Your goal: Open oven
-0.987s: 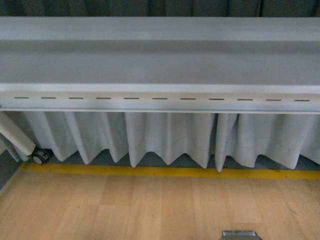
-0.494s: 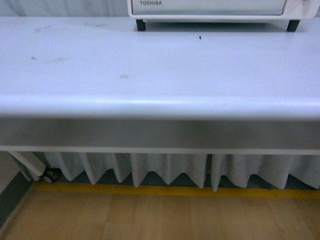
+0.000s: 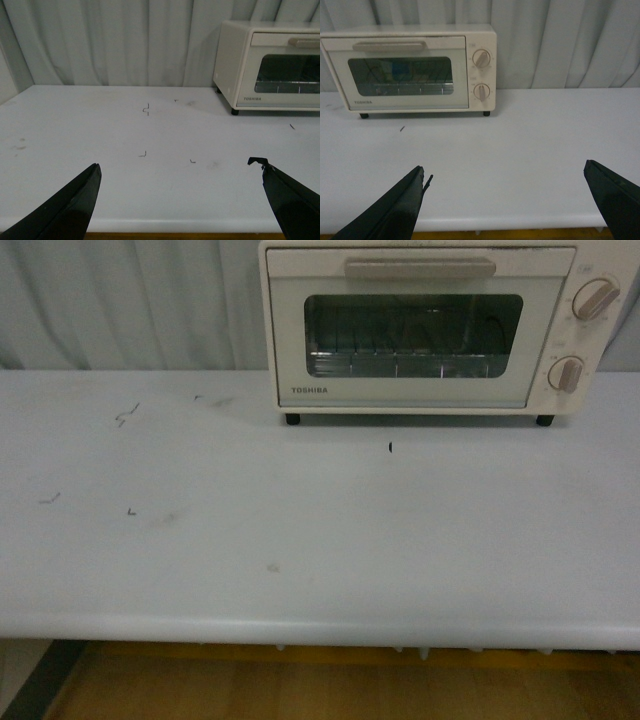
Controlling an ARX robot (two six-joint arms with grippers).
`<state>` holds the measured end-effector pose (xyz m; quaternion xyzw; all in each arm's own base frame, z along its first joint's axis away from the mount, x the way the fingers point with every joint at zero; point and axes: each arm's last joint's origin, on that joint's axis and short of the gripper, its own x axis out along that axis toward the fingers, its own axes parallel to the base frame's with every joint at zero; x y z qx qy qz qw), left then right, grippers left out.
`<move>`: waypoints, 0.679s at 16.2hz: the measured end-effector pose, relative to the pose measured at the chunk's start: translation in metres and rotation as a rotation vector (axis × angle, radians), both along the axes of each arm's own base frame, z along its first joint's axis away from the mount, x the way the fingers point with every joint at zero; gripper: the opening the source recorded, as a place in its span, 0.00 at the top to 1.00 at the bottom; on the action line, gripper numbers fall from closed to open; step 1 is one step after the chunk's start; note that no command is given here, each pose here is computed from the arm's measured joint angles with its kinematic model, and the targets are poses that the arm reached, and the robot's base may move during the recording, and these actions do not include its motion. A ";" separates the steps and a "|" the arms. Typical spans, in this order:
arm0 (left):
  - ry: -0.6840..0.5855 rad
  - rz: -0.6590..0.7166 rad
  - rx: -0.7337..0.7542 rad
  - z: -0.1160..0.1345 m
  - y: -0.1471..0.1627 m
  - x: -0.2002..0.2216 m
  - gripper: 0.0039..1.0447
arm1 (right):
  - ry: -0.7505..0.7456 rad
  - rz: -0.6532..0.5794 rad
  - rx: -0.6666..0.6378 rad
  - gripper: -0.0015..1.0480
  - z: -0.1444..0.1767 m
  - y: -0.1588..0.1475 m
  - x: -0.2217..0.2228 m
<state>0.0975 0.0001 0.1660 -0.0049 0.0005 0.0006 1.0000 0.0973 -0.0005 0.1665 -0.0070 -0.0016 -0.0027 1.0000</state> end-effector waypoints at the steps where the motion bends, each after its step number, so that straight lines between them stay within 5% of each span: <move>1: -0.001 0.001 0.000 0.000 0.000 0.000 0.06 | 0.000 0.000 0.000 0.06 0.000 0.000 0.000; 11: -0.001 0.000 0.000 0.000 0.000 0.000 0.06 | 0.000 0.000 0.000 0.06 0.000 0.000 0.000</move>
